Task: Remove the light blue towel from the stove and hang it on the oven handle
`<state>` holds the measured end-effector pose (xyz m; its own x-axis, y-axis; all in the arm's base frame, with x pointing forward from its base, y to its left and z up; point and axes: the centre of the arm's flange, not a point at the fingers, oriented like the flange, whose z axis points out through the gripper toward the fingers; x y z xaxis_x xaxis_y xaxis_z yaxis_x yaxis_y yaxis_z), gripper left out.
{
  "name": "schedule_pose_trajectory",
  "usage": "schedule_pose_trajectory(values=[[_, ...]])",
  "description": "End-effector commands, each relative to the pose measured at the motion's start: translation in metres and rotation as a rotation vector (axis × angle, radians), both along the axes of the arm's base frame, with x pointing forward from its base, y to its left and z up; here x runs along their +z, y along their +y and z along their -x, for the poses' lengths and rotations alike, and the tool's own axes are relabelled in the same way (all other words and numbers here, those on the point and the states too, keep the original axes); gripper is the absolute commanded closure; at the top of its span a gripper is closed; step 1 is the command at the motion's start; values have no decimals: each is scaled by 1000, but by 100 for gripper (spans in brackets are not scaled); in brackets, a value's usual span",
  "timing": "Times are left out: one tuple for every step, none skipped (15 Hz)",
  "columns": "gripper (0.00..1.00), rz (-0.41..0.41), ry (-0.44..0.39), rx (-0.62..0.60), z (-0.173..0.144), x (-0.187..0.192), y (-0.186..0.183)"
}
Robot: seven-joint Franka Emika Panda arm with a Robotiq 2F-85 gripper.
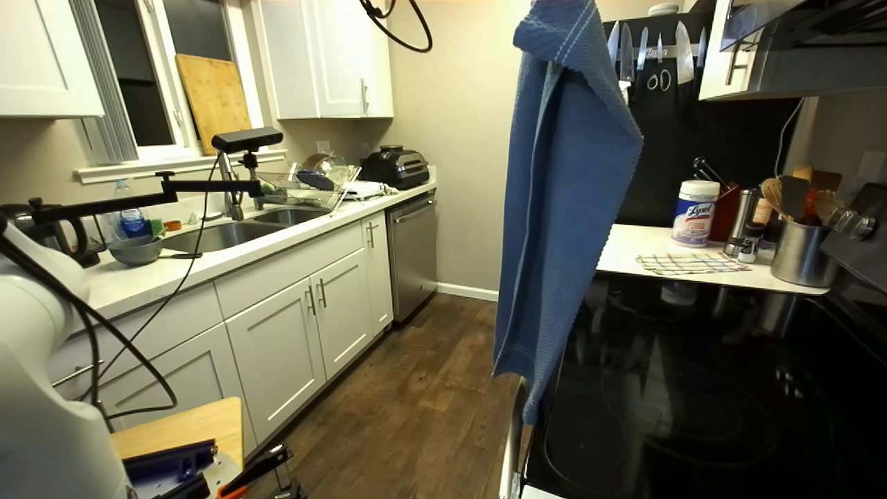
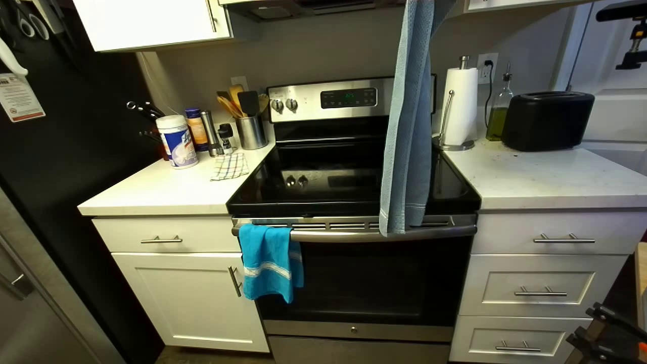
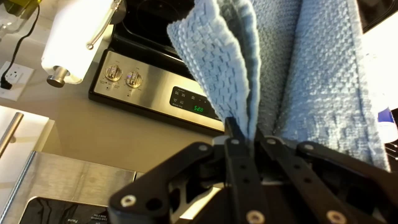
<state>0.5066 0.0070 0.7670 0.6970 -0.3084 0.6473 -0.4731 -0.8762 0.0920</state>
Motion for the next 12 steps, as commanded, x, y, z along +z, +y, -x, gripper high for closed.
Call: schedule_pose_trajectory(values=[[98,-48,11,-23,-26,1,-9],[98,-47,17,-23,-33,-4,-9],[98,-47,24,-27,-38,-8,-9],[98,-42,30,-26,-43,-13,-8],[98,-39,37,-24,-47,-17,-6],[98,-39,44,-23,-51,-22,-6],[98,-37,49,-21,-54,-25,-4],[98,-36,55,-19,-56,-29,-2],[98,-31,60,-14,-58,-33,0],[98,-28,65,-7,-60,-37,3],[98,-25,73,-4,-62,-41,5],[98,-21,82,2,-66,-47,7]])
